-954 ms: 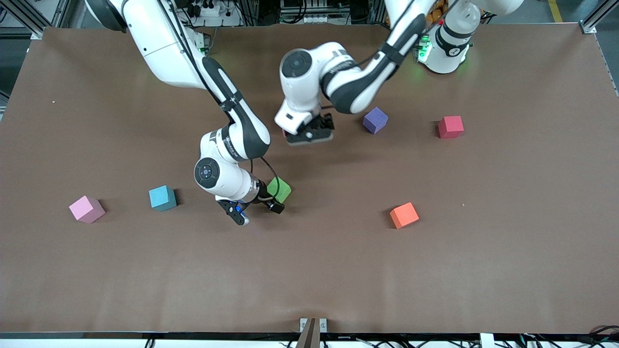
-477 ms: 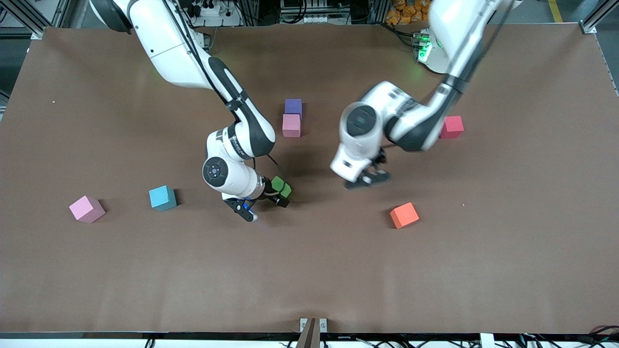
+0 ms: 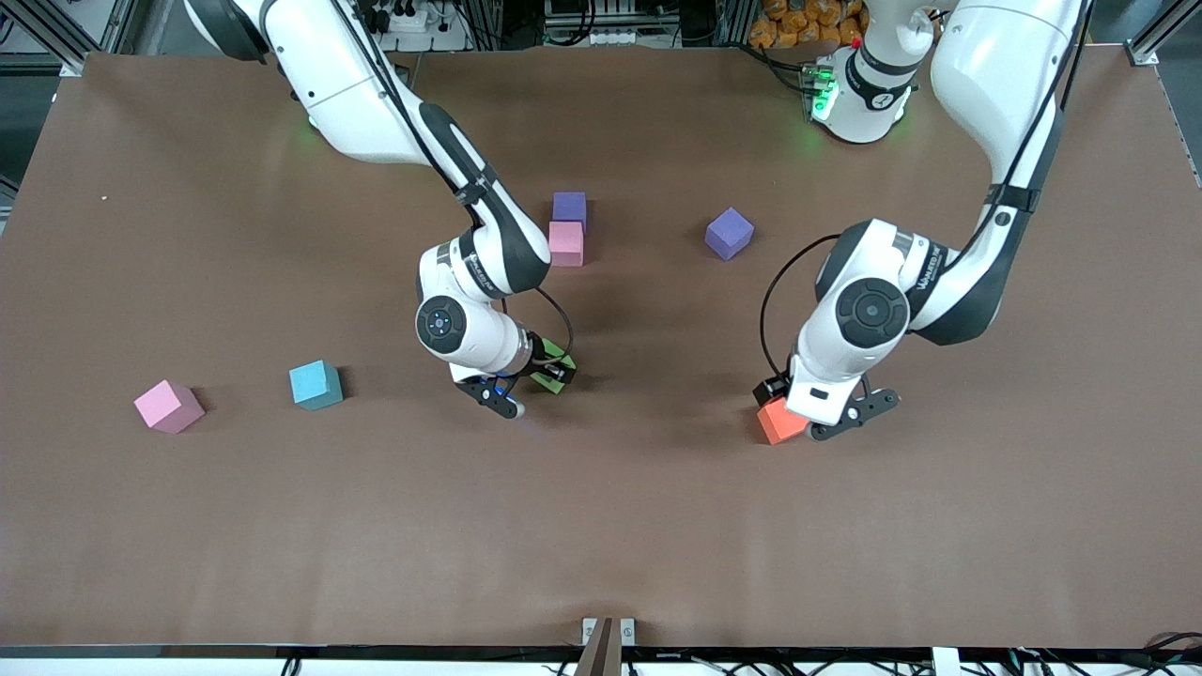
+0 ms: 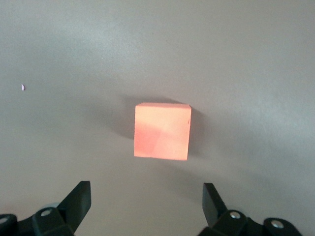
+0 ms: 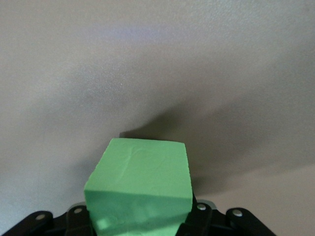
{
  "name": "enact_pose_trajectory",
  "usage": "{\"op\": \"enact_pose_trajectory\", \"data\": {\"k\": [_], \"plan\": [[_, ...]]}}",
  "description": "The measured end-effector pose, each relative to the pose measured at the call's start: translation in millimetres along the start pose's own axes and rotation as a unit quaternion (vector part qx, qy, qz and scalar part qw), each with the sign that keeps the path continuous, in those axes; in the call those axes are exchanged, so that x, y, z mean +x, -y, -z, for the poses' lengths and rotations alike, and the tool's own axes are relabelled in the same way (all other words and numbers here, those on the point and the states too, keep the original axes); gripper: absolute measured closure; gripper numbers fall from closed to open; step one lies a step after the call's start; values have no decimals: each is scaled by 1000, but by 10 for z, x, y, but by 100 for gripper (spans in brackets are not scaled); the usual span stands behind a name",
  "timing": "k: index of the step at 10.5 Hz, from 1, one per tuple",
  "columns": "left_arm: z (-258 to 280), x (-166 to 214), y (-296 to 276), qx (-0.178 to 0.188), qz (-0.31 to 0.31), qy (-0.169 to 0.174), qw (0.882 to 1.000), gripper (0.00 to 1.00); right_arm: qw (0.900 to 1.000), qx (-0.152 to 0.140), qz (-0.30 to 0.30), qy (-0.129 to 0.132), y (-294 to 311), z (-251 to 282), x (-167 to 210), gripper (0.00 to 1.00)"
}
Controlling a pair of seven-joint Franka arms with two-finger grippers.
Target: Arrange blocks into number 1
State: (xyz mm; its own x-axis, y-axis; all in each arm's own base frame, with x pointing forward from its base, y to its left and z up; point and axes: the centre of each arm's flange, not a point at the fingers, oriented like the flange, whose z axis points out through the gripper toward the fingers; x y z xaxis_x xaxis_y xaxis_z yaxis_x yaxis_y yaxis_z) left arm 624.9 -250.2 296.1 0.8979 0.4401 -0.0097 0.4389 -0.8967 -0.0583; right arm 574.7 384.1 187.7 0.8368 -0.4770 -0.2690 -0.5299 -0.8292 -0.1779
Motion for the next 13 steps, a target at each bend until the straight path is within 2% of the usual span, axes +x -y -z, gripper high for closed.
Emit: {"op": "enact_pose_trajectory", "data": {"k": [2, 3, 4, 5, 7, 10, 13], "plan": [[-233, 1, -47, -1, 14, 8, 1000, 0, 1000, -6, 29, 9, 34, 57, -72, 39], [-334, 11, -53, 1, 18, 12, 1000, 0, 997, -11, 73, 10, 66, 160, -152, 39], [-404, 29, -52, 2, 21, 15, 1000, 0, 991, -25, 135, 0, 71, 303, -271, 39], [-455, 66, -25, 5, 25, 17, 1000, 0, 980, -54, 193, -18, 30, 435, -411, 39], [-496, 124, 17, 7, 30, 15, 999, 0, 961, -98, 256, -35, -59, 482, -738, 39], [-613, 191, 36, -1, 35, 10, 999, 0, 949, -119, 292, -28, -48, 212, -1234, 39], [-731, 237, 49, -6, 39, 7, 999, 0, 947, -131, 293, -23, -160, 27, -1353, 39]]}}
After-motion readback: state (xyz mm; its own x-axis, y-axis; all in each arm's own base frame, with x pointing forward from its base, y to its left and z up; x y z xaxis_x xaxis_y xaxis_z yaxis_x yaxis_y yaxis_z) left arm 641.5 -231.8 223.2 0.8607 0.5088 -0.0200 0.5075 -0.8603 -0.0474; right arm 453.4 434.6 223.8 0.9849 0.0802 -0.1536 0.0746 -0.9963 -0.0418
